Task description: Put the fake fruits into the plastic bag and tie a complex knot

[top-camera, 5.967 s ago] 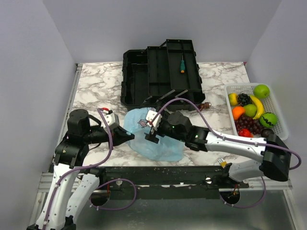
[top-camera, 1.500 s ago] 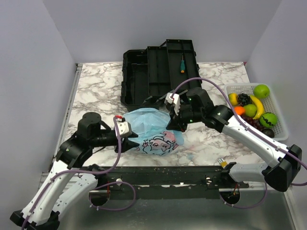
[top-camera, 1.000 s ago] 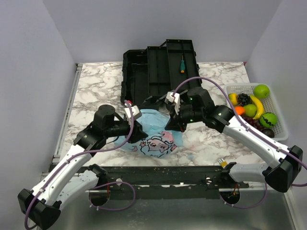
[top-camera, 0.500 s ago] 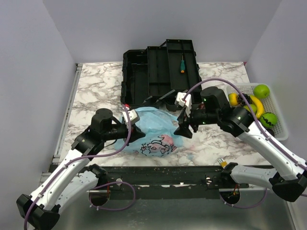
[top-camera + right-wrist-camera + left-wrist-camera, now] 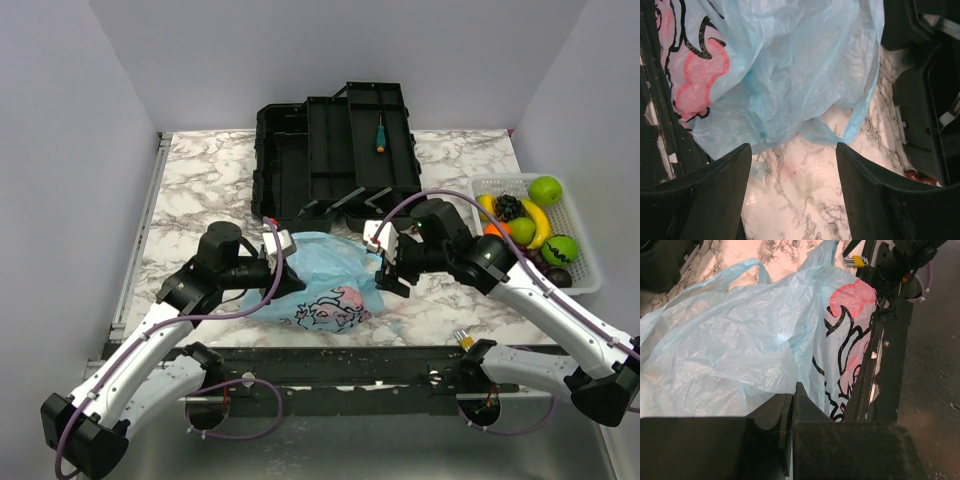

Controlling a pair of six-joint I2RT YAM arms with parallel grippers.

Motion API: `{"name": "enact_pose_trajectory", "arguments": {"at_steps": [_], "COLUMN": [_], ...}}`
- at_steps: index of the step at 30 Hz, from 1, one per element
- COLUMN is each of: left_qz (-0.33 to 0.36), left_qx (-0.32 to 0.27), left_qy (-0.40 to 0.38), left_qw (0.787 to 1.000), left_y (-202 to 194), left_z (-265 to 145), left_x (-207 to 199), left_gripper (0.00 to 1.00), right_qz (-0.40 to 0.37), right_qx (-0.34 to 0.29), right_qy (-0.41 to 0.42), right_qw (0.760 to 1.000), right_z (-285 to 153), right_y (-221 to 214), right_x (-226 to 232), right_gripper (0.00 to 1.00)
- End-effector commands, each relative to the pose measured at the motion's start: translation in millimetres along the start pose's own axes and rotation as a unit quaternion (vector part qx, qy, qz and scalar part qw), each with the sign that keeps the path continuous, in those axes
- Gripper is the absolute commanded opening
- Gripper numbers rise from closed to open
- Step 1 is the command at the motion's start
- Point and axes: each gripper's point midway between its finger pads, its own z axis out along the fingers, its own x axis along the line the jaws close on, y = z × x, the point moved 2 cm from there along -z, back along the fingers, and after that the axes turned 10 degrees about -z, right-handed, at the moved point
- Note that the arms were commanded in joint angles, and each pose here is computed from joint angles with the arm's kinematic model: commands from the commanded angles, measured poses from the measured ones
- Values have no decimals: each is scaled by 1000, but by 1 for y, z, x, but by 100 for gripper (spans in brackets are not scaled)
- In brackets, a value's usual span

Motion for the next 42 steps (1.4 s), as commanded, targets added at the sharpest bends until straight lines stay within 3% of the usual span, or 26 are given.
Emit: {"name": "enact_pose_trajectory", "arguments": {"at_steps": [1,7,11,13,18,23,28,32,36,38,41,42], "left_qz": [11,4,1,-5,-18,-27,-14,-30,-78,-102,-100,-108], "left_qx": [-4,-8,-12,-16,-30,-59,-68,-72,-89,-93,-89,-86], "left_qy": [-22,-25,-27,-27,-28,6,100,199,238,220,94,61], "left_qw": [1000,1000,1000,1000,999,998,993,977,964,966,986,989], "left_y": [8,13,17,19,20,21,19,19,31,38,49,50], "left_z": [-2,0,-1,-3,-18,-49,-83,-110,-133,-136,-121,-115], "left_x": [-8,-8,-10,-11,-15,-8,14,48,77,82,46,33], "left_gripper": [0,0,0,0,0,0,0,0,0,0,0,0], "right_qz": [-30,-11,-15,-23,-26,-28,-4,16,31,41,60,67], "right_qx": [-30,-60,-53,-48,-25,9,42,58,50,39,3,-12], "right_qy": [-19,30,35,38,23,-30,-57,-84,-107,-105,-77,-66], "right_qw": [999,998,998,998,999,999,998,995,992,993,995,995], "right_z": [5,26,40,42,32,4,-23,-40,-53,-57,-58,-58], "right_y": [12,19,11,7,0,-13,-35,-45,-37,-28,-5,4], "right_x": [-13,-4,-5,-4,-4,-6,5,6,1,1,2,2], "right_gripper": [72,77,73,62,2,1,1,1,1,1,3,19]}}
